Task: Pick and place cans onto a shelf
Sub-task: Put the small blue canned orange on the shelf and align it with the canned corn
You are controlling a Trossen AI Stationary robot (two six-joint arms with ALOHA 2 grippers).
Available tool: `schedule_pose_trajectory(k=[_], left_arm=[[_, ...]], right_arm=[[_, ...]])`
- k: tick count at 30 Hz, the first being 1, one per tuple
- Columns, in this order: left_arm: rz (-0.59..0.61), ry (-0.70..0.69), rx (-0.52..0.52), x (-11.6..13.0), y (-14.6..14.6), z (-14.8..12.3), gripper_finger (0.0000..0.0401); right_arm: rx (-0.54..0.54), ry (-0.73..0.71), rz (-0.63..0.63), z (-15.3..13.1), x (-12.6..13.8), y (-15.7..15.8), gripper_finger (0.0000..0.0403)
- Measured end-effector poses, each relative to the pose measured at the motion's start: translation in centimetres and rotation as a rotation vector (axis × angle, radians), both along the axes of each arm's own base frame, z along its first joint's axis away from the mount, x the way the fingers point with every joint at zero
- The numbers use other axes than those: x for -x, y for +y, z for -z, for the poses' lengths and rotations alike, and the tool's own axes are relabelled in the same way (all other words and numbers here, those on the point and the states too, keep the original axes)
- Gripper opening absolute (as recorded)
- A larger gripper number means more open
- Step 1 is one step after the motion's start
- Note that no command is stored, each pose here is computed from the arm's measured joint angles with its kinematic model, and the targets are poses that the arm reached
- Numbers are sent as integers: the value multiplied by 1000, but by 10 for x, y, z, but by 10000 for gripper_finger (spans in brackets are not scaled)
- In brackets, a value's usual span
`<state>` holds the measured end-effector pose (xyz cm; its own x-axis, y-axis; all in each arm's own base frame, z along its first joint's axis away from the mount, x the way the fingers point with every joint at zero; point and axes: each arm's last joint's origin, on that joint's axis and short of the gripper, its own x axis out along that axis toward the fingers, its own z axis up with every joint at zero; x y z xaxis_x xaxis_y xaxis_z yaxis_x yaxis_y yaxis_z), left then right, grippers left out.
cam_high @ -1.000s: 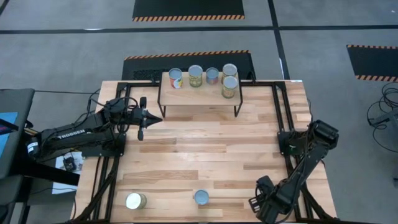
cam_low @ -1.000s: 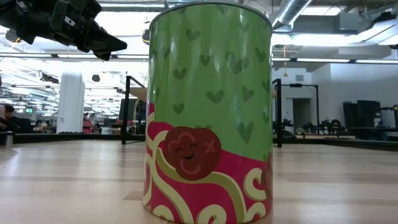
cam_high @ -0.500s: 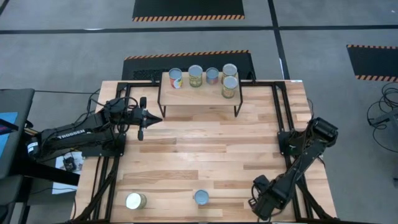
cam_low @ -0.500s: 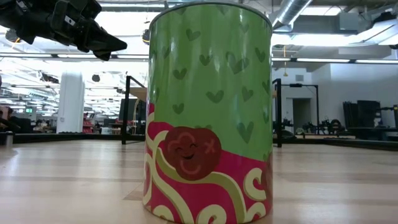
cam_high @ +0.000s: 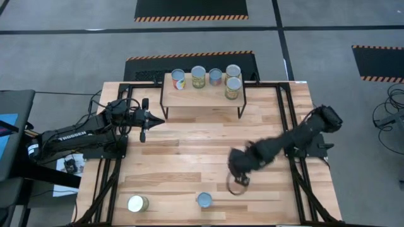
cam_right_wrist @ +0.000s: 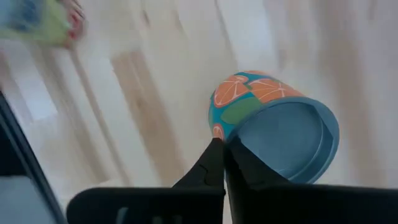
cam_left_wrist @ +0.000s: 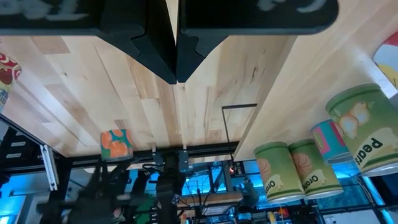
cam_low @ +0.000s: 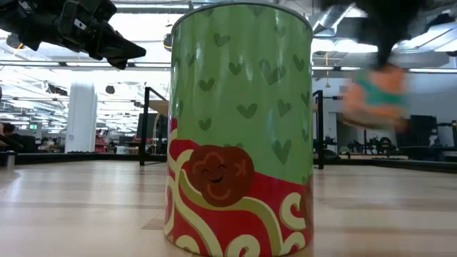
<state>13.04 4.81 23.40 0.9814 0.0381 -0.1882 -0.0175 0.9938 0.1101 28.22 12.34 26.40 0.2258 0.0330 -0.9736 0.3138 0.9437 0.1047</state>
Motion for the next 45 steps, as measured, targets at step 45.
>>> schedule_pose_trajectory(k=[45], left_arm=[[2, 4, -25, 0, 0, 0, 0]], right_arm=[[508, 251, -685, -79, -106, -249, 26]])
